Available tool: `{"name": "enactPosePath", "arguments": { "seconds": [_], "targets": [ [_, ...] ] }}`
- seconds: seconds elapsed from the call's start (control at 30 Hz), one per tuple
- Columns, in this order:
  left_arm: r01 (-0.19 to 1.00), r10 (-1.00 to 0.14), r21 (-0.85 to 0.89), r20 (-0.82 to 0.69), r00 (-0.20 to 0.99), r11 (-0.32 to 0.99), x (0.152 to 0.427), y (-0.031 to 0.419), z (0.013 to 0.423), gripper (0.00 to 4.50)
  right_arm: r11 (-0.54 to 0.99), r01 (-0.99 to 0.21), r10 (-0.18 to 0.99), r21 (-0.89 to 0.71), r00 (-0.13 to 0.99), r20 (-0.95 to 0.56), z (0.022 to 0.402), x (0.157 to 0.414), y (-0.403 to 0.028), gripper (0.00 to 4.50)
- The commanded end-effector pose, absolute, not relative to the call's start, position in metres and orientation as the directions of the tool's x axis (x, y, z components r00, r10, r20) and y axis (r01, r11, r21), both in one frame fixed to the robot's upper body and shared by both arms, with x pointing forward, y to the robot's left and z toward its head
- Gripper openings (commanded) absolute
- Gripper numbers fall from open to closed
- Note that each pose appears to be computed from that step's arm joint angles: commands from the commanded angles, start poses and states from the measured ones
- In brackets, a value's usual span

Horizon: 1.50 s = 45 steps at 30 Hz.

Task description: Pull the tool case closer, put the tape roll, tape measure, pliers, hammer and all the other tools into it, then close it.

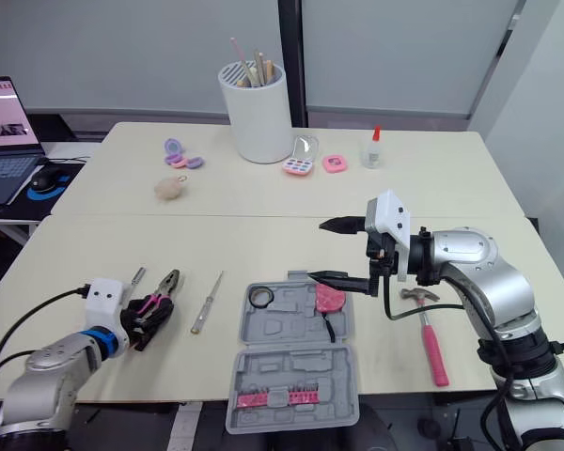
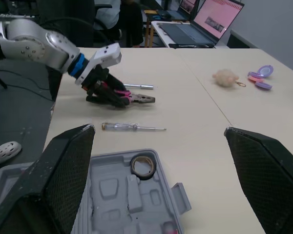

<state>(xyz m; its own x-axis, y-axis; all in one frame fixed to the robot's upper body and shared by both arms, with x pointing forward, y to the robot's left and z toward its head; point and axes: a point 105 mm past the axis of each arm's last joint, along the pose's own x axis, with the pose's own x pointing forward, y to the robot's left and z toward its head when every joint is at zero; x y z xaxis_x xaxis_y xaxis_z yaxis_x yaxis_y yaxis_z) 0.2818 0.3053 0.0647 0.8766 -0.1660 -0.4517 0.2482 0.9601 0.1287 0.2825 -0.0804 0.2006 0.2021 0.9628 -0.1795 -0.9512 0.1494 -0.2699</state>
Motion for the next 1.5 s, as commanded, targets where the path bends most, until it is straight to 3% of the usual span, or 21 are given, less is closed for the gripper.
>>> {"name": "enactPosePath", "arguments": {
  "seconds": [0.03, 0.3, 0.47, 0.6, 0.87, 1.47, 1.5],
  "targets": [
    [0.394, -0.284, 0.194, -0.428, 0.858, 0.898, 0.279, 0.299, 0.109, 2.58, 0.128, -0.934, 0.958, -0.334, 0.203, -0.200, 0.206, 0.283, -0.088, 4.50],
    [0.710, -0.542, 0.220, -0.510, 0.668, 0.669, 0.264, 0.261, 0.160, 2.58, 0.109, -0.930, 0.943, -0.350, 0.208, -0.261, 0.201, 0.284, -0.089, 4.50],
    [0.843, -0.665, 0.225, -0.529, 0.527, 0.489, 0.262, 0.219, 0.172, 2.58, 0.073, -0.941, 0.928, -0.332, 0.186, -0.323, 0.193, 0.278, -0.081, 4.50],
    [0.903, -0.741, 0.220, -0.517, 0.429, 0.369, 0.264, 0.184, 0.176, 2.58, 0.086, -0.925, 0.898, -0.371, 0.233, -0.374, 0.186, 0.287, -0.076, 4.50],
    [0.953, -0.789, 0.225, -0.540, 0.294, 0.201, 0.268, 0.143, 0.170, 2.58, 0.050, -0.935, 0.879, -0.352, 0.209, -0.429, 0.179, 0.289, -0.052, 4.50],
    [0.961, -0.810, 0.240, -0.531, 0.249, 0.138, 0.270, 0.121, 0.176, 2.58, -0.038, -0.927, 0.859, -0.374, 0.161, -0.486, 0.166, 0.292, -0.011, 4.50],
    [0.961, -0.809, 0.240, -0.532, 0.251, 0.140, 0.270, 0.120, 0.176, 2.58, -0.045, -0.925, 0.862, -0.377, 0.155, -0.483, 0.168, 0.291, -0.009, 4.33]
  ]
}}
